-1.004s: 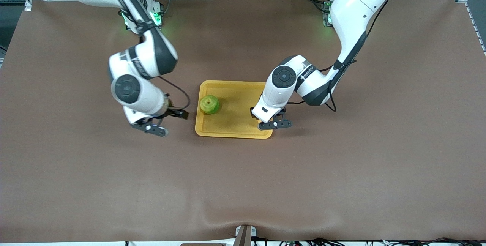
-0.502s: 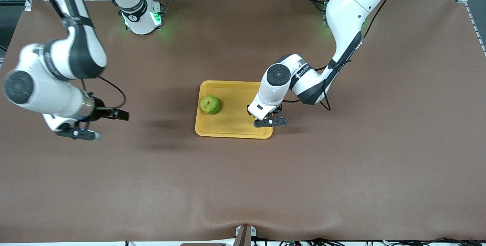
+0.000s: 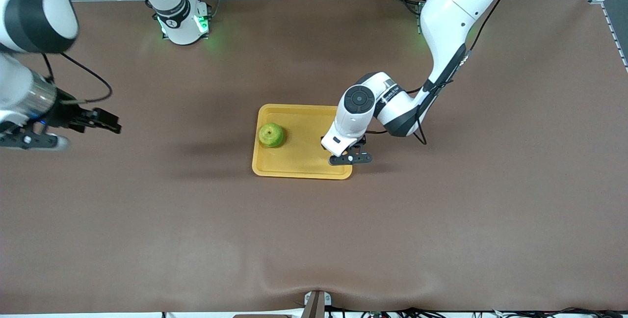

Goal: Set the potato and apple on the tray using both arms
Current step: 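Open the right gripper over the tray while the left gripper lowers the potato, then release the potato onto the tray with the left gripper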

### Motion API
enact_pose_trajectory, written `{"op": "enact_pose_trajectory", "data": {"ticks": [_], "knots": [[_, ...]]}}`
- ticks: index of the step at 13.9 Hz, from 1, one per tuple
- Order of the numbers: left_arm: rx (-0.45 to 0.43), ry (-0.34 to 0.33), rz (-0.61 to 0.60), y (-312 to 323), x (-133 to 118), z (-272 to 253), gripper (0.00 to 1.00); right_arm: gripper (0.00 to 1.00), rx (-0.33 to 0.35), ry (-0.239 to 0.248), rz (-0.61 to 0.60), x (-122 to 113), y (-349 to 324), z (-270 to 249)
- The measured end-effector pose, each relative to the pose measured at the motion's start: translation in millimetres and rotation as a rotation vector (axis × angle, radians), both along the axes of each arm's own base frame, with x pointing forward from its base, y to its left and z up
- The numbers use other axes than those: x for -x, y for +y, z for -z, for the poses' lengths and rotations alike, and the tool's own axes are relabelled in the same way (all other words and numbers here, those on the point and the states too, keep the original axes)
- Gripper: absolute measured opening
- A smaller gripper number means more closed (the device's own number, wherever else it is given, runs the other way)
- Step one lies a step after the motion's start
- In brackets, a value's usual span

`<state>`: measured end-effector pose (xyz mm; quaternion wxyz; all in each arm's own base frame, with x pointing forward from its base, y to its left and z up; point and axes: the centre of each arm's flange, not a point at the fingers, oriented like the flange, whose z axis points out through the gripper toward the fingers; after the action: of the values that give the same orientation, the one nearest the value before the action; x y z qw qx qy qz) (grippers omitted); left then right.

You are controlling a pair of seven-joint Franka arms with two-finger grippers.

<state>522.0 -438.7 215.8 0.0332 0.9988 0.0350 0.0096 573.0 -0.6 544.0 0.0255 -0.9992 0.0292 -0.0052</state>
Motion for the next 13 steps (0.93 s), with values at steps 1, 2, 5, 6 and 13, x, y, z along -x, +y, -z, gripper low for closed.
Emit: {"op": "enact_pose_trajectory", "data": {"ticks": [1,2,5,6,13], "knots": [[-0.001,0.001,0.000,0.0,0.0,0.0,0.52,1.00,0.001,-0.014,0.000,4.1,-0.4,-13.8],[-0.002,0.002,0.000,0.1,0.1,0.1,0.52,1.00,0.002,-0.015,0.001,7.7,-1.6,-25.3],[-0.005,0.004,0.000,0.3,0.3,0.2,0.52,1.00,0.001,-0.007,0.026,15.5,-17.9,-64.4],[-0.006,0.005,0.000,0.4,0.2,0.2,0.52,1.00,0.001,-0.001,0.039,18.7,-25.7,-74.8],[-0.010,0.009,-0.049,1.8,-1.0,0.2,0.68,1.00,-0.001,0.073,0.137,34.1,-30.2,-86.3]]}}
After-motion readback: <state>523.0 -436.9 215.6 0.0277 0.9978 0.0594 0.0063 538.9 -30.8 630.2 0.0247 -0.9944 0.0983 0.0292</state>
